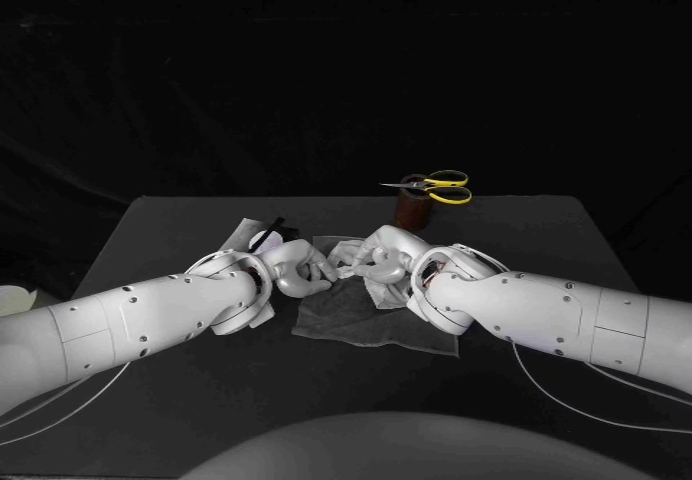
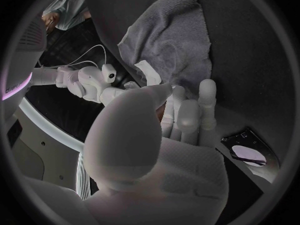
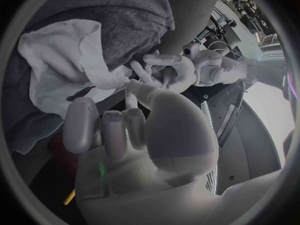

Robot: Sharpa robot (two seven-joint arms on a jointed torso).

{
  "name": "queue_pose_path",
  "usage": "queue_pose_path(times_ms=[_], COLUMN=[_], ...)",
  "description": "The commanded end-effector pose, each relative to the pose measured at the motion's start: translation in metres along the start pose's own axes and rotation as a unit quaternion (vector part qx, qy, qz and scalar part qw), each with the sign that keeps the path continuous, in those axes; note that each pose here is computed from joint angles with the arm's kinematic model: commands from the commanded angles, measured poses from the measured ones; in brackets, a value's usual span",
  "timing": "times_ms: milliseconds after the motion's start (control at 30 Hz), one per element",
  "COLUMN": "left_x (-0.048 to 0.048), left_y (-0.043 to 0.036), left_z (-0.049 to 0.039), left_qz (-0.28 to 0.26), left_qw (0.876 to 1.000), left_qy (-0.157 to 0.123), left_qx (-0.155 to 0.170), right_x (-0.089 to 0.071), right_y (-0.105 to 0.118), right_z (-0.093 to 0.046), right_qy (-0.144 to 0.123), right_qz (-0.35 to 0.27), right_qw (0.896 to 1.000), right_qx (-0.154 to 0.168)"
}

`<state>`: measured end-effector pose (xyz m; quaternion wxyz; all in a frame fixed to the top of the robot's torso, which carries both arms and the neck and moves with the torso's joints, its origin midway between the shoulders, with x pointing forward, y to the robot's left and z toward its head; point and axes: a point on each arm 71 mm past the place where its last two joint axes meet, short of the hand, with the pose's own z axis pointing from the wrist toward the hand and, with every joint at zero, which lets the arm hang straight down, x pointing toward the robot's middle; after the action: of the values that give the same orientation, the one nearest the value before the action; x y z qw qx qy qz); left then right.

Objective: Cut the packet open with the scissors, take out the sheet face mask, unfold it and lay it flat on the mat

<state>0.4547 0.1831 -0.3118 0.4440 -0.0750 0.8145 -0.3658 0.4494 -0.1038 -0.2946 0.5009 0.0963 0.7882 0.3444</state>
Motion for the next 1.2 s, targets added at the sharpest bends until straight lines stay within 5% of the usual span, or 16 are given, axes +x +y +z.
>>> queue_pose_path(times_ms=[33,167,267,433,700,933,1200], left_x=[-0.0035,-0.0047,-0.0026,-0.0004,-0.0147,-0.0289,-0.0339], left_y=[-0.0065,-0.003,0.0016,0.0085,0.0279,0.0403,0.045], left_z=[-0.006,-0.0154,-0.0218,-0.0288,-0.0363,-0.042,-0.0441], left_qz=[-0.098,-0.152,-0.219,-0.305,-0.378,-0.403,-0.409], left_qw=[0.994,0.988,0.974,0.948,0.919,0.904,0.9], left_qy=[0.001,0.03,0.058,0.065,-0.015,-0.089,-0.111], left_qx=[0.038,0.021,-0.016,-0.067,-0.108,-0.11,-0.108], right_x=[0.004,0.005,0.008,0.013,0.033,0.046,0.057], right_y=[0.003,0.006,0.009,0.013,0.016,0.019,0.021], right_z=[-0.003,-0.006,-0.008,-0.012,-0.01,-0.003,0.003], right_qy=[0.017,0.017,0.018,0.027,0.035,0.023,0.019], right_qz=[0.041,0.055,0.065,0.075,0.08,0.073,0.07], right_qw=[0.999,0.998,0.998,0.997,0.996,0.997,0.997], right_qx=[-0.007,-0.013,-0.017,-0.016,-0.006,-0.001,0.001])
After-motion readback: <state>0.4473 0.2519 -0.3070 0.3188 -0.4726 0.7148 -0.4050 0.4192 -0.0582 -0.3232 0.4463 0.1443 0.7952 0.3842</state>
